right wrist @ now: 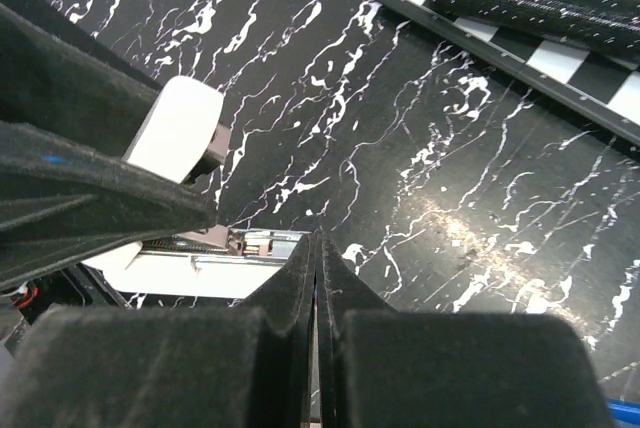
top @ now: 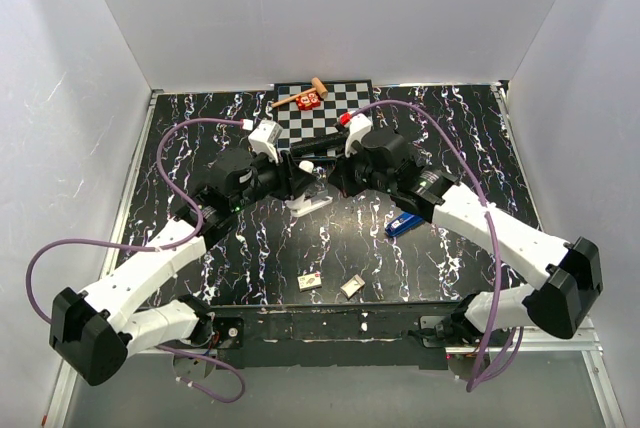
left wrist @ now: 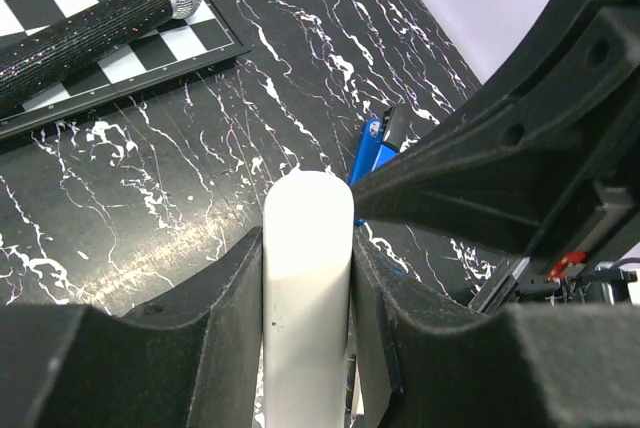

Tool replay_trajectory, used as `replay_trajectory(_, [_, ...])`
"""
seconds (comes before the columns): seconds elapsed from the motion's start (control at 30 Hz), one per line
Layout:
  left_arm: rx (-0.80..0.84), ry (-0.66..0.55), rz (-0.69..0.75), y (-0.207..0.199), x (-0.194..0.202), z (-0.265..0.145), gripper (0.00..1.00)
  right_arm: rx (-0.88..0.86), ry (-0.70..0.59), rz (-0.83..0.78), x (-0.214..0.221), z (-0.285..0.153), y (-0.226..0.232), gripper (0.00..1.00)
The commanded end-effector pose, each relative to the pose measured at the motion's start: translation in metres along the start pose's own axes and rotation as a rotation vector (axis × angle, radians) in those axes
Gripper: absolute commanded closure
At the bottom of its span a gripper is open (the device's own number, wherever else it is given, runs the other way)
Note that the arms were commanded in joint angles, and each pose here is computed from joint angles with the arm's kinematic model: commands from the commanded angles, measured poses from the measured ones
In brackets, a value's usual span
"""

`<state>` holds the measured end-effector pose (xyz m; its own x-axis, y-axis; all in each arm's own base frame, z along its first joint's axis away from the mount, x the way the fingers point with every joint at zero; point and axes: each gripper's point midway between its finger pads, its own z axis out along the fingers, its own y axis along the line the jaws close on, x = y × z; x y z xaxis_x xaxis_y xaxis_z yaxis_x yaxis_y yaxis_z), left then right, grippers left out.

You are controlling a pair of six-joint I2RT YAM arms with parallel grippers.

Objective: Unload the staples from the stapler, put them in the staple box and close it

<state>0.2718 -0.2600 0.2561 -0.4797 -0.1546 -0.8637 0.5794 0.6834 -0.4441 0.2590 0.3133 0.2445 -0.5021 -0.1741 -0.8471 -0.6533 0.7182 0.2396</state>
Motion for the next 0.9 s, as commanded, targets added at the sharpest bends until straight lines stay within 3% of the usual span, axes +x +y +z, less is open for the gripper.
replay_trajectory(0.0, [-0.018, -0.055, -0.036, 0.005, -0.014, 0.001, 1.0, -0.096, -0.06, 0.019, -0.009, 0.012, 0.016, 0.99])
replay_trajectory(0.57, [-0.006, -0.023, -0.076, 0.012, -0.007, 0.011, 1.0, -0.195, -0.106, -0.01, 0.002, 0.032, 0.028, 0.99])
replay_trajectory(0.87, [-0.015, -0.028, -0.089, 0.015, -0.013, 0.012, 1.0, -0.239, -0.066, -0.007, 0.014, 0.037, 0.036, 0.99])
